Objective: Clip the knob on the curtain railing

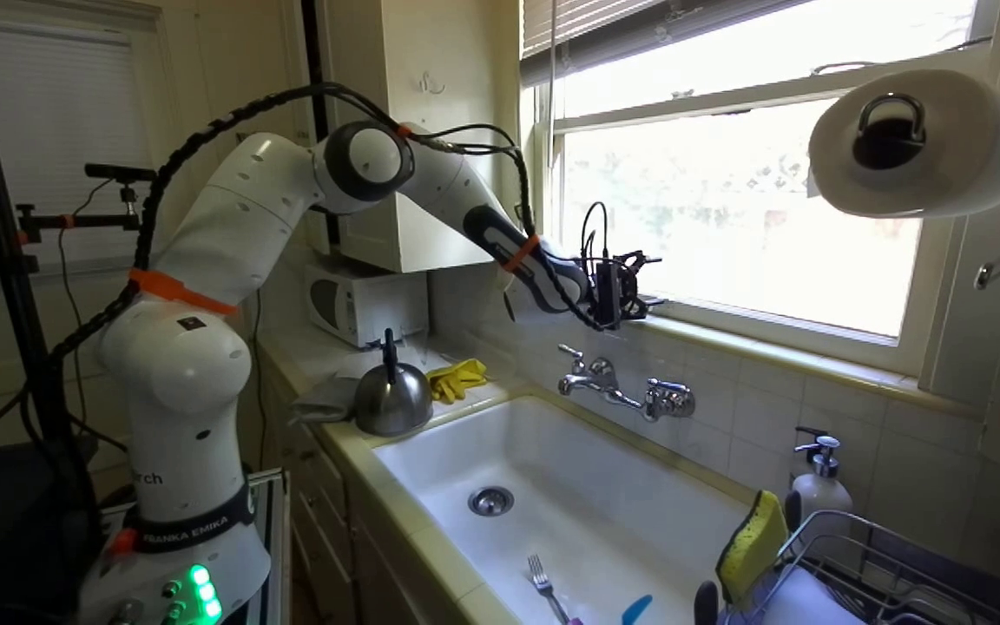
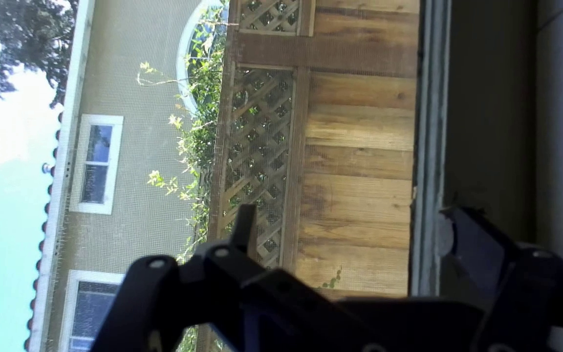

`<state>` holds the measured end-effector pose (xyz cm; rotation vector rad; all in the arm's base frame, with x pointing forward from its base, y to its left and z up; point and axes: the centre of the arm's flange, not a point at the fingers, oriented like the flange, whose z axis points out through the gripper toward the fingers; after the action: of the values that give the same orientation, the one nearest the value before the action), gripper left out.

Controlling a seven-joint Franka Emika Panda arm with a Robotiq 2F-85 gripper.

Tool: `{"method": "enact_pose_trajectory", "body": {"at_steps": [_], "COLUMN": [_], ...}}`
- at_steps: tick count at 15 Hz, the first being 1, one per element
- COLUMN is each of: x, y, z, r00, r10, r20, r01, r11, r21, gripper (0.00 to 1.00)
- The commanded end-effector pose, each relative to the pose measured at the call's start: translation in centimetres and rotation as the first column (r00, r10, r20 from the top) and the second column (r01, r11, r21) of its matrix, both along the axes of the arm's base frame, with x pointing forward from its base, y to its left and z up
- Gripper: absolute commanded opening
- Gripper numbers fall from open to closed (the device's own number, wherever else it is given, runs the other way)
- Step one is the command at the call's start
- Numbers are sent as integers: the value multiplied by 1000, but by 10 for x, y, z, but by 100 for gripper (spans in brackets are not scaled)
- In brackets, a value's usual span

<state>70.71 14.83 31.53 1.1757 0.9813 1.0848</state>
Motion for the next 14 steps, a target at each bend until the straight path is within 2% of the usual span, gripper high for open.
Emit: {"method": "enact_pose_trajectory", "body": {"at_steps": [1,3,10,13,14], "x": [-2,-7,-21,-23,-25], "y": [-17,-17,-14,-16,-16], "z": [74,76,74,73,72], "r00": [989,990,988,987,991], "r10": [-47,-62,-71,-119,-117], "r20": [138,128,138,107,59], "r01": [45,57,63,113,113], "r11": [999,997,996,992,992], "r21": [19,46,66,61,57], "gripper": [100,100,100,100,100]}}
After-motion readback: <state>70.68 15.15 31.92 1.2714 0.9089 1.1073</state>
